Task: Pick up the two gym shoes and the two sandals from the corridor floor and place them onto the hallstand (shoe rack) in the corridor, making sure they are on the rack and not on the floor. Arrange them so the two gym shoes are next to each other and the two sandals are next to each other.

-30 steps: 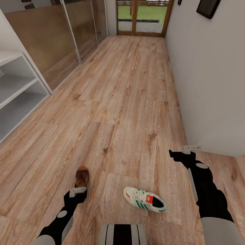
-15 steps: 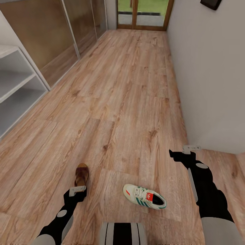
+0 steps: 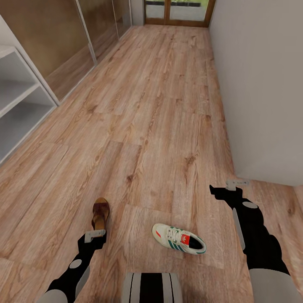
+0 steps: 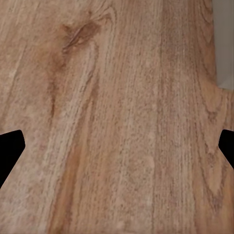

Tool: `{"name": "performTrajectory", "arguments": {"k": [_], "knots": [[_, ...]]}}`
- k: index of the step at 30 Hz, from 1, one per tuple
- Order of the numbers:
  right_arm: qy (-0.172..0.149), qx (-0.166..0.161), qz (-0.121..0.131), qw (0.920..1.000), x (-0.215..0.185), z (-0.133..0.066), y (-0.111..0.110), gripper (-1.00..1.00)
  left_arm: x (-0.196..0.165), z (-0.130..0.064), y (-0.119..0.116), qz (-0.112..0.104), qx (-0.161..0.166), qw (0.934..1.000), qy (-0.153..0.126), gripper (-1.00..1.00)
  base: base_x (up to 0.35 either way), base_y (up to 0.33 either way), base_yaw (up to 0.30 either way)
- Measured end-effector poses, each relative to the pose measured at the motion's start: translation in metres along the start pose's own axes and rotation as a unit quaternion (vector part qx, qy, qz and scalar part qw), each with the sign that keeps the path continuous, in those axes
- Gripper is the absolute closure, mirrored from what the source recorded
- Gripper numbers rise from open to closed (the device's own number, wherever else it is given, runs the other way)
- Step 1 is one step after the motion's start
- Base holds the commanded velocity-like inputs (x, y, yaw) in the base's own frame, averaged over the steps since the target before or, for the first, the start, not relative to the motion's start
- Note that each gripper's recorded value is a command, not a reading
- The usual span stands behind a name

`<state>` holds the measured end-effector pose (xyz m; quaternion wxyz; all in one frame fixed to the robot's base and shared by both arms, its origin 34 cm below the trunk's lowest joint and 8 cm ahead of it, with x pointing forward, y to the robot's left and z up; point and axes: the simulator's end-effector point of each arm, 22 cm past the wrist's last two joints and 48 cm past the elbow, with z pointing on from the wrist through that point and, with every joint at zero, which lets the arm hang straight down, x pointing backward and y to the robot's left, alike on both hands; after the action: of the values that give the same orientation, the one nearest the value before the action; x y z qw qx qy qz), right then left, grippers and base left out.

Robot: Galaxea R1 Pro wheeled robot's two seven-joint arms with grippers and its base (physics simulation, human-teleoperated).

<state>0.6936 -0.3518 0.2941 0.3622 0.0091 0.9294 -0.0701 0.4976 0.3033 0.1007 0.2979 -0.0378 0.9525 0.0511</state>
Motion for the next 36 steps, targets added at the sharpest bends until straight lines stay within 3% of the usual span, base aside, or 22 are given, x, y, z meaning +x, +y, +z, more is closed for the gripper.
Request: {"name": "performTrajectory", "arguments": {"k": [36], "knots": [[0.025,0.001,-0.005,0.9997,0.029,0.015,0.001,-1.0,0.029,0.006,0.001,0.002,-0.002,0.9997,0.025,-1.0,0.0,0.0,0.0]]}}
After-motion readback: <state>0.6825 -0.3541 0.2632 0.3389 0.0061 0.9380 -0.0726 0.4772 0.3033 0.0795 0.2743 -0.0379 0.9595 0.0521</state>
